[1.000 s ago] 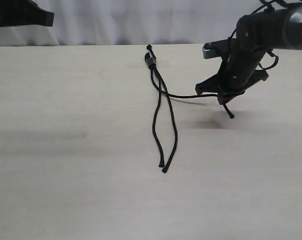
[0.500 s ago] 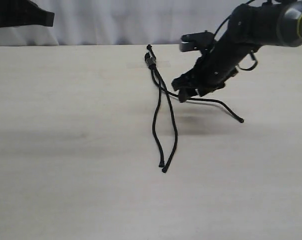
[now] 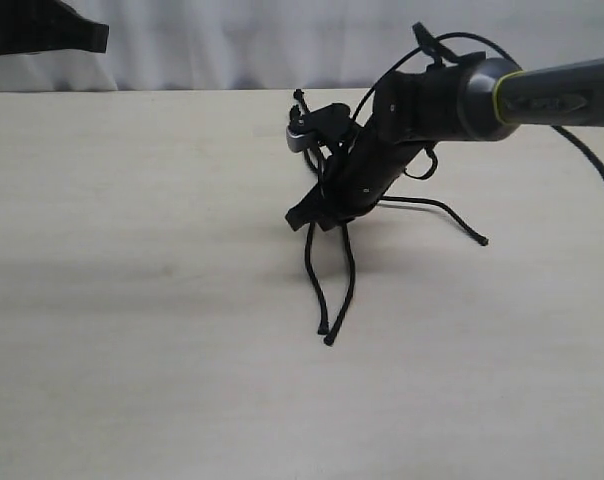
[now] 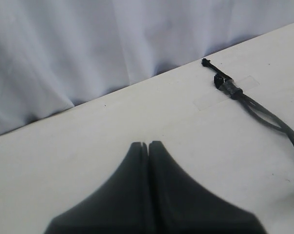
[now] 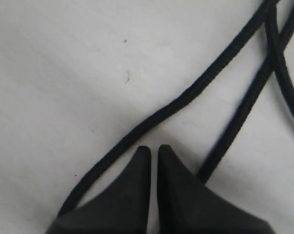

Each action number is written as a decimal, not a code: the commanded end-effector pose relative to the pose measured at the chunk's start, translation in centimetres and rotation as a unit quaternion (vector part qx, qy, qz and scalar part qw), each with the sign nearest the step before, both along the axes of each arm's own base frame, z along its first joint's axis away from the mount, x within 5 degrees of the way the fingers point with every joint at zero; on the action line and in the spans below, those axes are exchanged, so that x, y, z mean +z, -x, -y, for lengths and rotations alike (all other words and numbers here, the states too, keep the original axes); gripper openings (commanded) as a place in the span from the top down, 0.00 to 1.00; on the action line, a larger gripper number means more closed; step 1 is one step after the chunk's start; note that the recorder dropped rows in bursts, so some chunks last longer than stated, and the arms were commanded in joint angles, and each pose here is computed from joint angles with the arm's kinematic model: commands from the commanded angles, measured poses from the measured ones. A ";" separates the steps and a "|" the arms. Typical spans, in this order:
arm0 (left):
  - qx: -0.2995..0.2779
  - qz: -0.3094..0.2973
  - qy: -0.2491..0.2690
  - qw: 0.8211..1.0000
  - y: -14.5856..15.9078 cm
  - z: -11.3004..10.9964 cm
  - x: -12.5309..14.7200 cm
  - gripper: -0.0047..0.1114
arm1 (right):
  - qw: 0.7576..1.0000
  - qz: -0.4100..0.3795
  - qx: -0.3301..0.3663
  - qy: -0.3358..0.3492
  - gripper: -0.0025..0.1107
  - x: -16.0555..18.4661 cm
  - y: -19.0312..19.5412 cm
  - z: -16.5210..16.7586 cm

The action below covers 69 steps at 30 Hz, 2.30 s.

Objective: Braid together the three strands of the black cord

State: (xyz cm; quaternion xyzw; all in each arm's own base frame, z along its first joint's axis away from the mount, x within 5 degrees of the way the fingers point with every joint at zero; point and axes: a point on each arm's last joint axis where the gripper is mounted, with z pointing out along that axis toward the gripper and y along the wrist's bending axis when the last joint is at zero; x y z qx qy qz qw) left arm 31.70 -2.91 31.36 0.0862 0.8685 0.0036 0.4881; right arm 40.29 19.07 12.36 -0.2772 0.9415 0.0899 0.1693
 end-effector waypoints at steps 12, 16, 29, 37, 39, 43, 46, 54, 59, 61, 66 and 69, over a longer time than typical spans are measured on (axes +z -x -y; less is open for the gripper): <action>0.002 0.002 0.008 1.000 0.2 0.1 0.1 0.96 | 0.990 0.002 0.140 0.020 0.94 2.2 3.8 -9.7; 0.002 0.002 0.008 1.000 0.2 0.1 0.1 0.96 | 0.994 0.039 0.083 0.052 0.94 5.9 1.8 -7.5; 0.003 0.000 0.014 1.000 0.2 0.1 0.1 0.96 | 0.987 -0.006 -0.141 0.077 0.94 4.1 -3.3 7.9; -0.034 -0.023 0.021 0.999 0.5 2.7 -0.5 0.96 | 0.968 -0.017 -0.226 0.110 0.88 2.4 -3.0 11.5; -0.057 -0.032 0.026 0.997 0.5 4.4 -1.0 0.96 | 0.961 -0.014 -0.246 0.127 0.80 2.4 -3.0 11.9; -0.116 -0.062 0.023 0.991 0.5 8.6 -3.1 0.96 | 0.960 0.000 -0.247 0.135 0.66 2.5 -3.2 12.2; -0.161 -0.095 0.010 0.982 0.4 12.0 -5.1 0.88 | 0.959 0.009 -0.236 0.158 0.63 2.6 -3.3 12.7; -0.246 -0.198 -0.044 0.948 -0.7 20.5 -12.4 0.54 | 0.943 0.020 -0.300 0.141 0.63 2.8 -3.1 18.2; -0.268 -0.244 -0.079 0.929 -1.8 23.5 -15.8 0.50 | 0.933 0.018 -0.347 0.095 0.65 4.9 -1.9 20.6; -0.269 -0.259 -0.084 0.924 -2.4 24.3 -17.1 0.50 | 0.933 0.037 -0.346 0.087 0.69 5.8 -1.5 20.7; -0.267 -0.288 -0.096 0.915 -3.4 25.2 -19.5 0.50 | 0.936 0.071 -0.338 0.066 0.80 7.2 -1.1 19.9; -0.273 -0.287 -0.099 0.913 -3.2 25.7 -20.3 0.50 | 0.937 0.075 -0.335 0.065 0.88 7.4 -1.0 19.6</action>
